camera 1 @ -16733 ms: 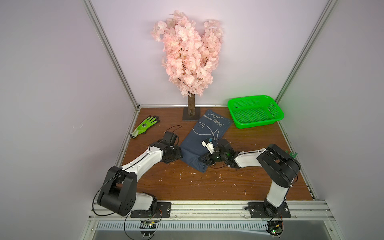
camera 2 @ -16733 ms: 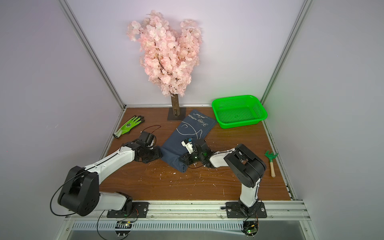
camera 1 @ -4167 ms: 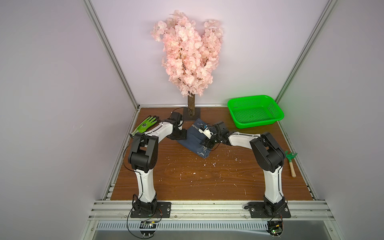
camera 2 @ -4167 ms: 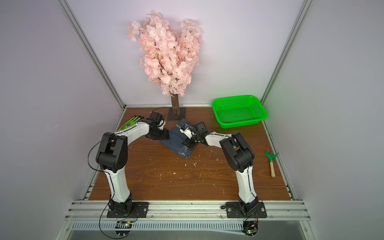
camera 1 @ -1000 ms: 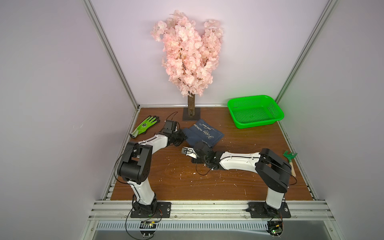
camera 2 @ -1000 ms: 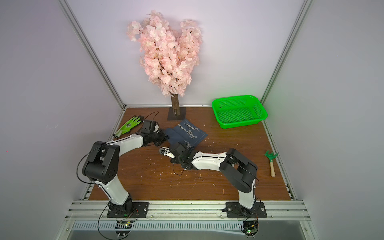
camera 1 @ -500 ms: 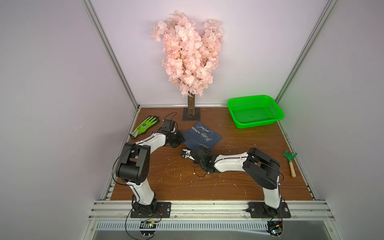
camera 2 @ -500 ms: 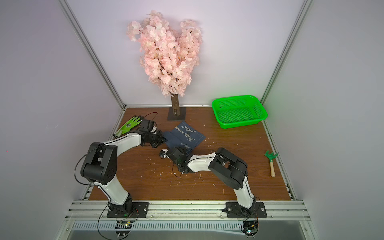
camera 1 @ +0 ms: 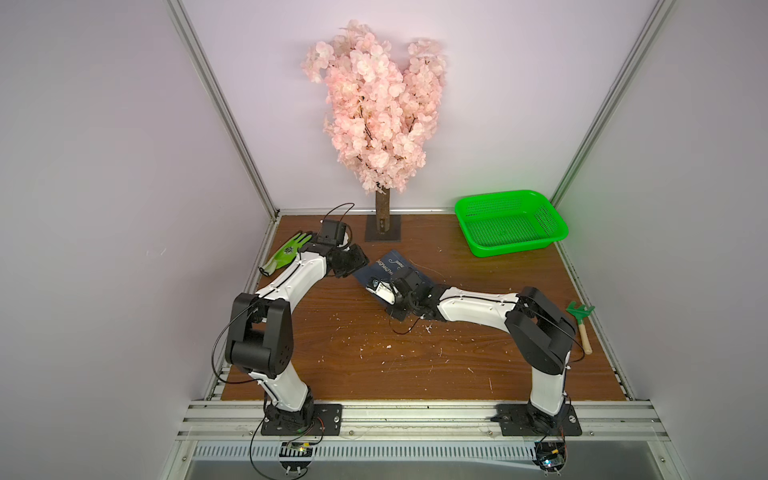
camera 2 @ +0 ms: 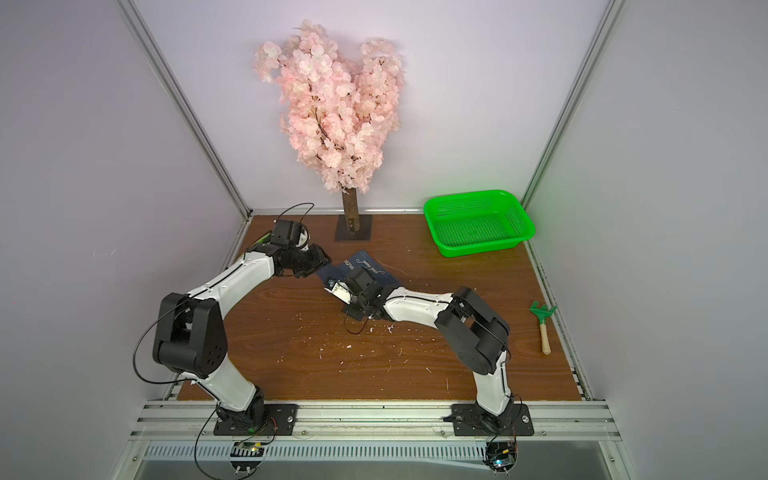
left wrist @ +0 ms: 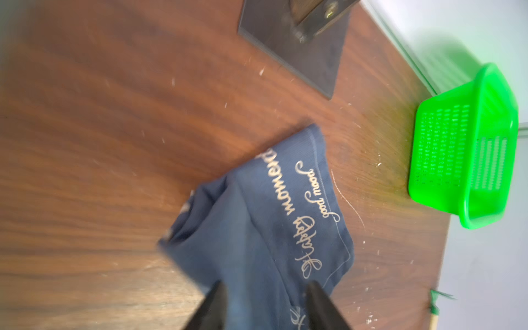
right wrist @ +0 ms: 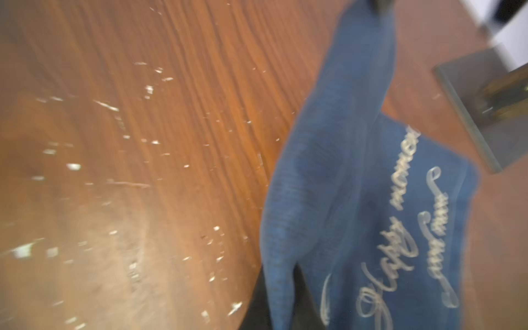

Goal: Roll up the pillowcase
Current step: Roll the pillowcase at the center of the board.

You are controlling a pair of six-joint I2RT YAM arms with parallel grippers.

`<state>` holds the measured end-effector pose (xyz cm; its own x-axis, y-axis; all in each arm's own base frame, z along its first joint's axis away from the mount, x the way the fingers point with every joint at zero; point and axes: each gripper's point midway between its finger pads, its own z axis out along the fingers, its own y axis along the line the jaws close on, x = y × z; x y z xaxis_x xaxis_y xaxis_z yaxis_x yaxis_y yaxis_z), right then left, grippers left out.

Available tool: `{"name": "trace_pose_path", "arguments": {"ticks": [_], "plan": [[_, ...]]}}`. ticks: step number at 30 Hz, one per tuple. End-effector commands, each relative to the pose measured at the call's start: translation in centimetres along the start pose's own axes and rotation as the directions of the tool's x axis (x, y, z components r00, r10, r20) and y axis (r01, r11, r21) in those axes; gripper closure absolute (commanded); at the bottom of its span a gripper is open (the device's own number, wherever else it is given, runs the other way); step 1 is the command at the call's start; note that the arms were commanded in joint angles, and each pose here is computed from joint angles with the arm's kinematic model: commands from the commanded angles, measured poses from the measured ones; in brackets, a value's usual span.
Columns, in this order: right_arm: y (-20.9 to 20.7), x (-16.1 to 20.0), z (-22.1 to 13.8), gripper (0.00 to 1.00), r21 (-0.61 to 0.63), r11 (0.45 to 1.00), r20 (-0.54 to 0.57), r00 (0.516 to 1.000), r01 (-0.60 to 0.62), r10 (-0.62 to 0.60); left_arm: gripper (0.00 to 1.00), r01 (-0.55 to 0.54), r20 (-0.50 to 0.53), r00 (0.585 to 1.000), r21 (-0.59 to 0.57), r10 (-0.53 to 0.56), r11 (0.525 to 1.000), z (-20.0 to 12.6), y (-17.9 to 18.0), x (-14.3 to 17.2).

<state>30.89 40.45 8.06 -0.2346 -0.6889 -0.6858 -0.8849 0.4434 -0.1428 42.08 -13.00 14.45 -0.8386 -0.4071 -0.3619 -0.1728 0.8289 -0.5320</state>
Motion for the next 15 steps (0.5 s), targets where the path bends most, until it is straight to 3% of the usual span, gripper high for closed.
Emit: {"name": "trace_pose_path", "arguments": {"ticks": [1, 8, 15], "plan": [[1.5, -1.8, -1.8, 1.0, -0.22, 0.961, 0.026, 0.984, -0.166, 0.176, 0.47, -0.114, 0.053, 0.991, -0.088, 0.119, 0.99, -2.3, 0.8, -1.6], [-1.2, -2.6, -2.5, 0.99, -0.36, 0.887, 0.03, 0.947, -0.288, 0.319, 0.42, -0.196, 0.09, 0.974, -0.111, 0.207, 0.974, -3.9, 0.1, -2.8], [-3.5, -1.9, -2.0, 0.9, -0.417, 0.845, 0.014, 0.927, -0.336, 0.375, 0.42, -0.237, 0.024, 0.971, -0.079, 0.24, 0.968, -2.9, 0.6, -0.9]]}}
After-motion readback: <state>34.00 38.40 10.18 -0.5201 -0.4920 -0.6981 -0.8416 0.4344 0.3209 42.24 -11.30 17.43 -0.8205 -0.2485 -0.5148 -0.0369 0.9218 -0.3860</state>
